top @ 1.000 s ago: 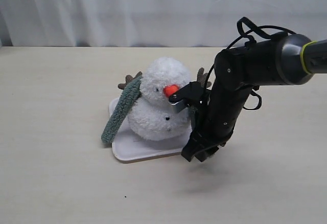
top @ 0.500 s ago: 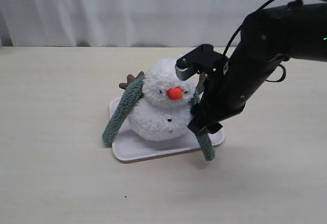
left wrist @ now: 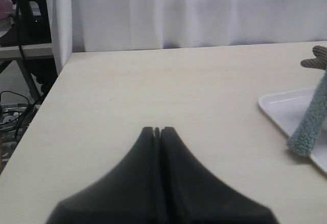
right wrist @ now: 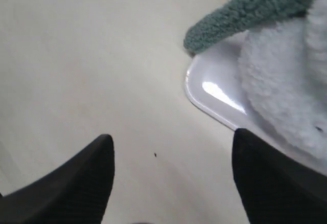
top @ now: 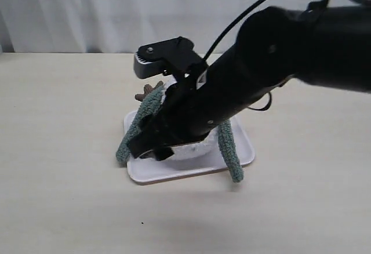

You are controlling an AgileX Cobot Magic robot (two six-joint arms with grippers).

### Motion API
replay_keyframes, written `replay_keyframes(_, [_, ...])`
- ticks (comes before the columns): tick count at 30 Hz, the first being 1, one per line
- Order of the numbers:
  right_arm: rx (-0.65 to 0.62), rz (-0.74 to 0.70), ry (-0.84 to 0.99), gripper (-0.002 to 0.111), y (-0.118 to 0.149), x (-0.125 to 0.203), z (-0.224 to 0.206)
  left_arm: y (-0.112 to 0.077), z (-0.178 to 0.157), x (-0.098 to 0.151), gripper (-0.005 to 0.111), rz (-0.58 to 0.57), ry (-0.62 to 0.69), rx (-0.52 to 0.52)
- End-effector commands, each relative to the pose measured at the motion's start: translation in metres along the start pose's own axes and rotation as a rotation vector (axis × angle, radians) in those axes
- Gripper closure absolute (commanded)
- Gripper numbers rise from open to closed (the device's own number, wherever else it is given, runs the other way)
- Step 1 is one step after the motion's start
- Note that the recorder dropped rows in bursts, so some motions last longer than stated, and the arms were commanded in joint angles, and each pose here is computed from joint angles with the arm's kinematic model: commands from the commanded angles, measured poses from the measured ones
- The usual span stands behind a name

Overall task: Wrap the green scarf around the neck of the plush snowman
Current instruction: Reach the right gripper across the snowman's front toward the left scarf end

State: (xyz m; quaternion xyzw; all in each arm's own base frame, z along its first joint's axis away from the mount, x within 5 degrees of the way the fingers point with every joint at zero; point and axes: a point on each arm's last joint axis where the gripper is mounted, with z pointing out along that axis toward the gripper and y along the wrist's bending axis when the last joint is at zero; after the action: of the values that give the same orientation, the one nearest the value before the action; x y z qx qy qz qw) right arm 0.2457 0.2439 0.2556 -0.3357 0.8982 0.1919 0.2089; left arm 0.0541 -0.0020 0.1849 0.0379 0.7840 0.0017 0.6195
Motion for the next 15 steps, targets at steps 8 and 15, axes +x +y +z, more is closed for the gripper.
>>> replay_keyframes(8, [0.005,0.216,-0.072,0.042,0.005,0.004,0.111,0.000,0.000,0.000,0.107,-0.004,-0.014,0.000])
replay_keyframes(15, [0.028,0.246,-0.194,0.042,0.013,0.004,0.143,0.000,0.000,0.000,0.107,-0.004,-0.014,0.000])
